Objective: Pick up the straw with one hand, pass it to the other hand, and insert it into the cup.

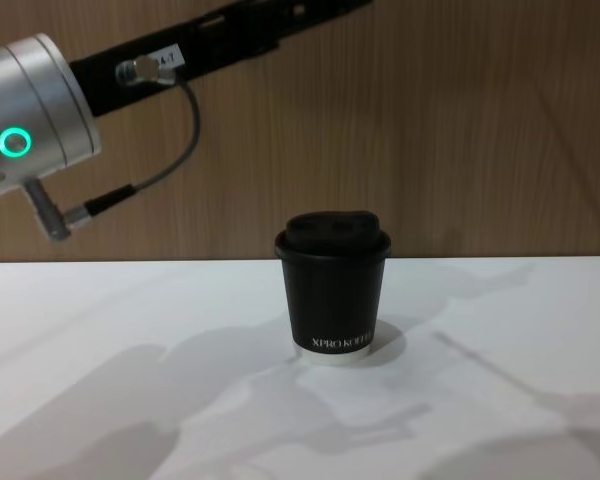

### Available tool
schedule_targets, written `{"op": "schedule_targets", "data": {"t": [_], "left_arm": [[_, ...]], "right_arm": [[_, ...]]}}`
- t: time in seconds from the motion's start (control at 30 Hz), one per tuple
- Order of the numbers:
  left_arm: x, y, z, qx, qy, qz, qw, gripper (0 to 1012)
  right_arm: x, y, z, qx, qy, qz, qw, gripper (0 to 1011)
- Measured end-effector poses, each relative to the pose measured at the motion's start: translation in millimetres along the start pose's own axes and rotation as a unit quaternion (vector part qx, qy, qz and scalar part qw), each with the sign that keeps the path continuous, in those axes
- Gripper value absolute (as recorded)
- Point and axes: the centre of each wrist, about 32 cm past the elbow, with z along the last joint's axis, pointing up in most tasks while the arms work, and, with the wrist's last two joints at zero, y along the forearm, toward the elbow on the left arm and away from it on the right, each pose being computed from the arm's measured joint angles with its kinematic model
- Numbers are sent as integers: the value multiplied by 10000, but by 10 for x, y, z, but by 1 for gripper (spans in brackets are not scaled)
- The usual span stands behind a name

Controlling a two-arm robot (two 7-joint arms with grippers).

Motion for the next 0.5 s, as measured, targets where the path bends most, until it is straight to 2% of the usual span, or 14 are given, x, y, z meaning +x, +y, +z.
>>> {"op": "schedule_targets", "data": {"t": [0.2,0.3,0.33,0.37,0.4,0.5], "left_arm": [[43,-40,6,-180,225,-168,9994,1003],[79,-69,4,-279,416,-282,9983,1003],[79,-69,4,-279,416,-282,9983,1003],[96,-88,2,-334,524,-350,9975,1003],[96,-88,2,-334,524,-350,9975,1003],[117,-113,-1,-395,648,-430,9962,1003]], "right_arm": [[0,0,0,0,2,2,10000,6],[0,0,0,1,1,3,10000,6],[0,0,0,1,1,3,10000,6],[0,0,0,1,1,2,10000,6],[0,0,0,1,2,3,10000,6],[0,0,0,0,1,2,10000,5]]}}
